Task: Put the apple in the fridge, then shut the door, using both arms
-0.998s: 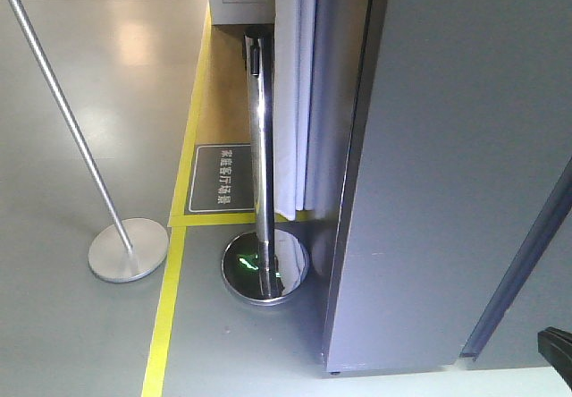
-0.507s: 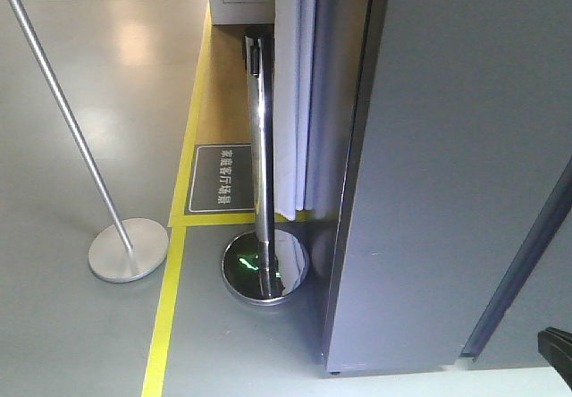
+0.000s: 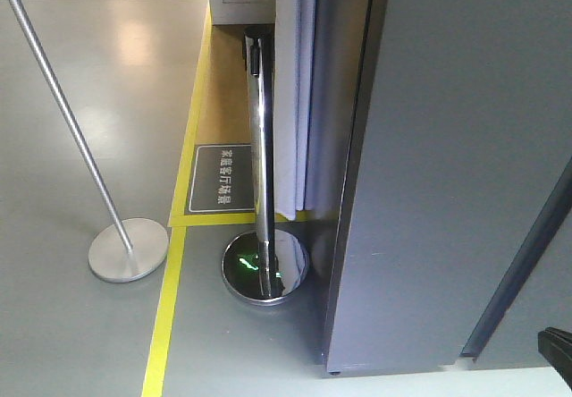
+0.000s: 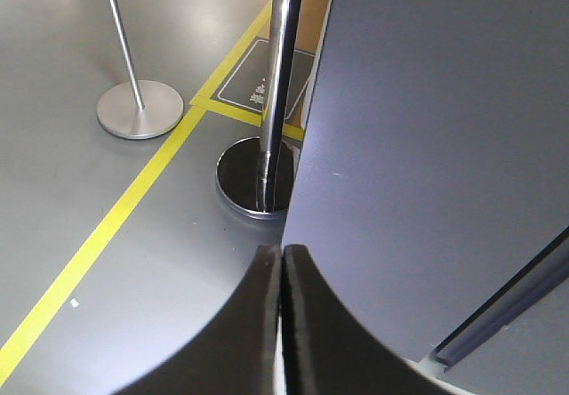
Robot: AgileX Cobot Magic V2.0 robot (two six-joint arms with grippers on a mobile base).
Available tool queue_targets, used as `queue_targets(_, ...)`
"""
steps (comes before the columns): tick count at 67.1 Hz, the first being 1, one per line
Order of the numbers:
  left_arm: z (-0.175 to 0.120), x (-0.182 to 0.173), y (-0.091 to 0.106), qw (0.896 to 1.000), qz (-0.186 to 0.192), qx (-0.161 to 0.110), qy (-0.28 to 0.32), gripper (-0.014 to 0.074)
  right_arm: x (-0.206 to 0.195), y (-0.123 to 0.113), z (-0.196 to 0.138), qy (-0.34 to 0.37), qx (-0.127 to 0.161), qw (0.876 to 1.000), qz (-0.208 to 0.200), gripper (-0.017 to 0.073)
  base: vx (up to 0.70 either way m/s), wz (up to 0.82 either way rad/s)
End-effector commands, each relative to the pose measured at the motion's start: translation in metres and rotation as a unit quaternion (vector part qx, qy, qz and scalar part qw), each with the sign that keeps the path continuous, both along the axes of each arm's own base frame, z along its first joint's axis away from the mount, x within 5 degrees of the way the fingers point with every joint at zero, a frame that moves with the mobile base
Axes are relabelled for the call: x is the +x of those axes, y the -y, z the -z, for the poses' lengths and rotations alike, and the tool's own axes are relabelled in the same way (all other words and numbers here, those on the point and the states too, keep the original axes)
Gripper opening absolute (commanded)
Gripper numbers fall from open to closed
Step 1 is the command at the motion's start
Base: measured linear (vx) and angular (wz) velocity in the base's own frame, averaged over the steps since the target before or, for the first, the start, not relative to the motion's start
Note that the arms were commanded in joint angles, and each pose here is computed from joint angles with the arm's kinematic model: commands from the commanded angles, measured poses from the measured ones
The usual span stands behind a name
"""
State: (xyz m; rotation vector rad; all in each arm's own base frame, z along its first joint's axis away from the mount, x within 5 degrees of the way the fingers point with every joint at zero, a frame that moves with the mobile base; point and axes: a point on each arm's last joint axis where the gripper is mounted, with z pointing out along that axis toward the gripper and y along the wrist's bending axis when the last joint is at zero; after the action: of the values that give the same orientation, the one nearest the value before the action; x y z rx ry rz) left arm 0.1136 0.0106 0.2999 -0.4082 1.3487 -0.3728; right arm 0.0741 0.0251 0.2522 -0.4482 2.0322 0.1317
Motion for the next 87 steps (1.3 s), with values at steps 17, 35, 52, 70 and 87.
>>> queue_targets(17,0.053,-0.026,0.006,1.000,0.002,0.026,-0.007,-0.0008,0.004,0.000,-0.014,0.042,0.008,0.999,0.004,-0.0006,0.00,0.00)
queue_targets(35,0.092,-0.039,0.009,0.998,0.013,0.022,-0.050,-0.0008,0.004,0.000,-0.014,0.042,0.008,0.999,0.004,-0.0006,0.00,0.00)
queue_targets(52,0.116,-0.041,0.006,0.978,0.007,0.111,-0.178,-0.0008,0.004,0.000,-0.014,0.042,0.008,0.999,0.004,-0.0006,0.00,0.00)
queue_targets(70,0.111,-0.048,0.006,0.962,-0.005,0.229,-0.148,-0.0008,0.004,0.000,-0.014,0.042,0.008,0.999,0.004,-0.0006,0.00,0.00)
queue_targets(87,0.106,-0.057,0.006,0.949,-0.026,0.299,-0.101,-0.0008,0.004,0.000,-0.014,0.042,0.008,0.999,0.004,-0.0006,0.00,0.00)
